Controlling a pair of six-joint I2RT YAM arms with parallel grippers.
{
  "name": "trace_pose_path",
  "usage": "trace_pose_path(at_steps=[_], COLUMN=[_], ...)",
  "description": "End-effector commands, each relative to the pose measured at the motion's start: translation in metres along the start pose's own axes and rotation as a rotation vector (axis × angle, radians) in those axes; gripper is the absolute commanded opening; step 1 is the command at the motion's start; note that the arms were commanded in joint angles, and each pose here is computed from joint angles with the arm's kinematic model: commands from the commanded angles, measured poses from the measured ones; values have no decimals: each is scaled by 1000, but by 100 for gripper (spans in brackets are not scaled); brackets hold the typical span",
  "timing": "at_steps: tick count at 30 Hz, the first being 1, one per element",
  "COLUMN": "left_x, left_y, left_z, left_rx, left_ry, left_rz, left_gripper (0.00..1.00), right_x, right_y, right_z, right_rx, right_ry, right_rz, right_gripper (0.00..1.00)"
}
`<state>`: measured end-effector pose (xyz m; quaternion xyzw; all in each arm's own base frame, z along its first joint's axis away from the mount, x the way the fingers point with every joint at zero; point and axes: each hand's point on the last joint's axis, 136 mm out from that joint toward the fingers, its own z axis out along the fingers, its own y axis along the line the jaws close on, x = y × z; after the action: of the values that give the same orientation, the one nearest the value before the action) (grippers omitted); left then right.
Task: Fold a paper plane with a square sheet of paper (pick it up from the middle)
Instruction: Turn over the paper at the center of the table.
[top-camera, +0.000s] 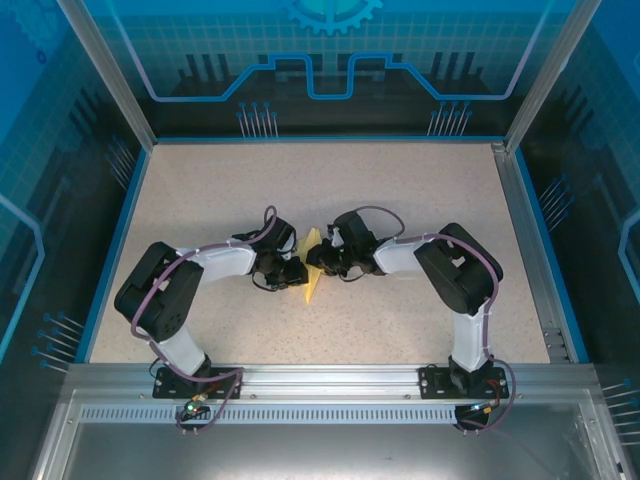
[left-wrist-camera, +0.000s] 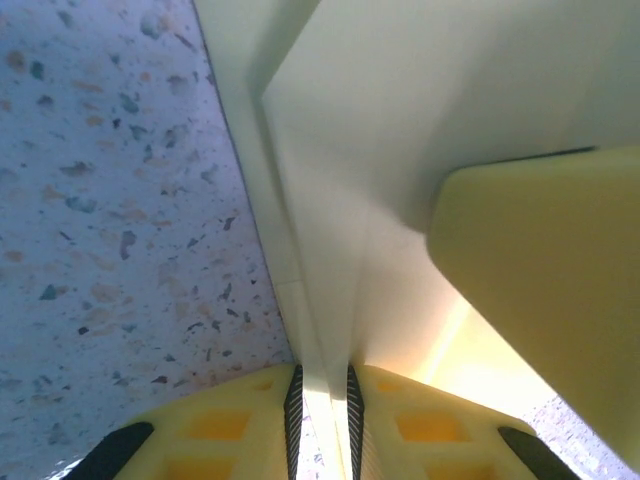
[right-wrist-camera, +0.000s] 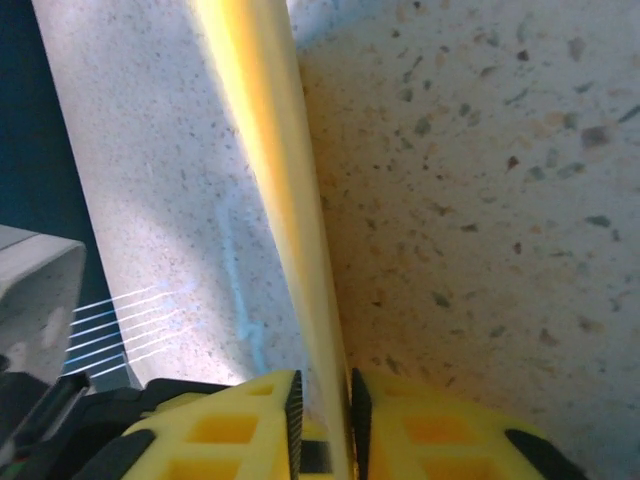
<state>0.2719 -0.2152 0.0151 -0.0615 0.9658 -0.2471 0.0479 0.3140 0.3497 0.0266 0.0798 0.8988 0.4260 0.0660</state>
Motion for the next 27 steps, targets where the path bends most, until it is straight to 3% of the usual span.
trace_pose_path(at_steps=[1, 7, 12, 19, 22, 24, 27], left_x=[12, 7, -4, -16, -16, -15, -14], left_y=[-4, -15, -21, 7, 17, 23, 32], left_z=[1, -18, -56, -106, -118, -125, -135], left_rx=[27, 80, 96, -24, -47, -59, -82], left_ry=[24, -62, -222, -462, -530, -564, -607], left_rz=[13, 20, 34, -13, -43, -60, -84], left_gripper=[23, 24, 29, 33, 34, 34, 34], right_x=[9, 5, -2, -14, -18, -17, -9], right_y=[-3, 10, 13, -19, -28, -30, -32], right_z=[4, -17, -58, -156, -193, -199, -179], right_rx=[26, 76, 231, 849, 1185, 1320, 1361], right_ry=[46, 38, -6, -71, -102, -98, -79], right_rz=[-61, -187, -294, -455, -504, -506, -507], right_gripper=[18, 4, 2, 4, 7, 6, 7])
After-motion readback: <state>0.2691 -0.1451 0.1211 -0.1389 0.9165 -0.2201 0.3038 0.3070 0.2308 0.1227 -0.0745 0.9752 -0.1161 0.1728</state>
